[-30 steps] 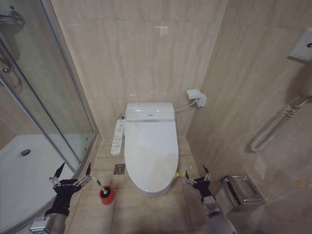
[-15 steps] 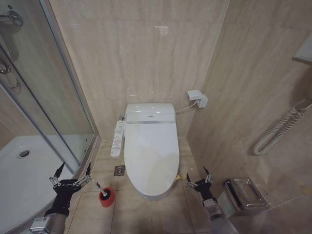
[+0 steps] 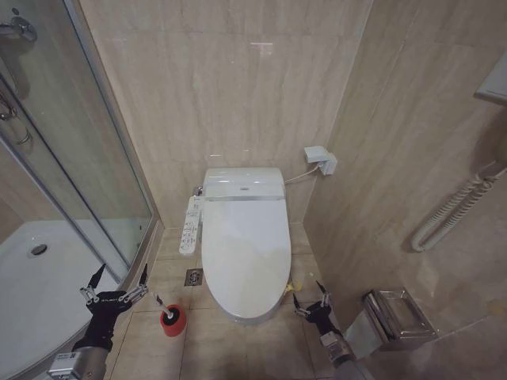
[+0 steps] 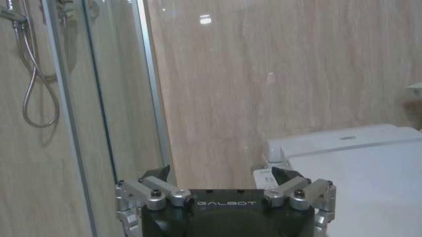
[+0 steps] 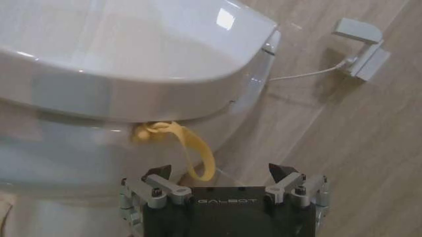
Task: Open the toilet lid, clean the toilet bowl with a toilet brush, close the toilet lid, and flush.
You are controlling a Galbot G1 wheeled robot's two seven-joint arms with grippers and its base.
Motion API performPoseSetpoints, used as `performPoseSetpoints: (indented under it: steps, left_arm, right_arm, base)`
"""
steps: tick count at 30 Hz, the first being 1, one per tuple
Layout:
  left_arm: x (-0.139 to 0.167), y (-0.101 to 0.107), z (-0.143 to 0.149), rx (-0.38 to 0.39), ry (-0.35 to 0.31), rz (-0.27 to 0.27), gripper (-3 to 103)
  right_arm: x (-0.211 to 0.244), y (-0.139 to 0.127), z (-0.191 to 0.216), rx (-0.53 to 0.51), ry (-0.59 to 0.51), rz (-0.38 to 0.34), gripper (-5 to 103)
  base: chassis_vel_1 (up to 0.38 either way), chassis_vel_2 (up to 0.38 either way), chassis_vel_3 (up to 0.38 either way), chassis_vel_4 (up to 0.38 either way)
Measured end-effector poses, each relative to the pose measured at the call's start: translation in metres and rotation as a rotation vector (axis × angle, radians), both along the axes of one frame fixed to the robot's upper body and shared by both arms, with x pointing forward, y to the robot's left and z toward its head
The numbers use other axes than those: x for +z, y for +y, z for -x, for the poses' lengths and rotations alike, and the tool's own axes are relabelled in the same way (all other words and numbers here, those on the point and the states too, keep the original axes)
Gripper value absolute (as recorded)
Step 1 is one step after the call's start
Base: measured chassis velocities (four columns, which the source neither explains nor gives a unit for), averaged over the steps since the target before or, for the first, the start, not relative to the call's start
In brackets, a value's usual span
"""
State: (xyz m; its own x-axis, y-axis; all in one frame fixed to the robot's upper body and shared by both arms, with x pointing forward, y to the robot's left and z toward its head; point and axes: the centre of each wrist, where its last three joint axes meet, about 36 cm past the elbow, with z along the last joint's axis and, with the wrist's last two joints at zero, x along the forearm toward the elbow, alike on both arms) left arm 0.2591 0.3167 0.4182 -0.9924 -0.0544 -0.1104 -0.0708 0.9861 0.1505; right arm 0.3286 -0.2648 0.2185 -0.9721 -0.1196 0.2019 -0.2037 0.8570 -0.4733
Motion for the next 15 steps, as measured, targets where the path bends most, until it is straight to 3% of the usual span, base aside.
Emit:
performPoseSetpoints:
  steps: [15]
  left_arm:
    - [0.0, 0.0, 0.0, 0.0, 0.0, 0.0, 100]
  right_arm:
    - [-0.008, 0.007, -0.019, -0.012, -0.009, 0.002, 97]
  base:
    - [0.0, 0.0, 0.0, 0.0]
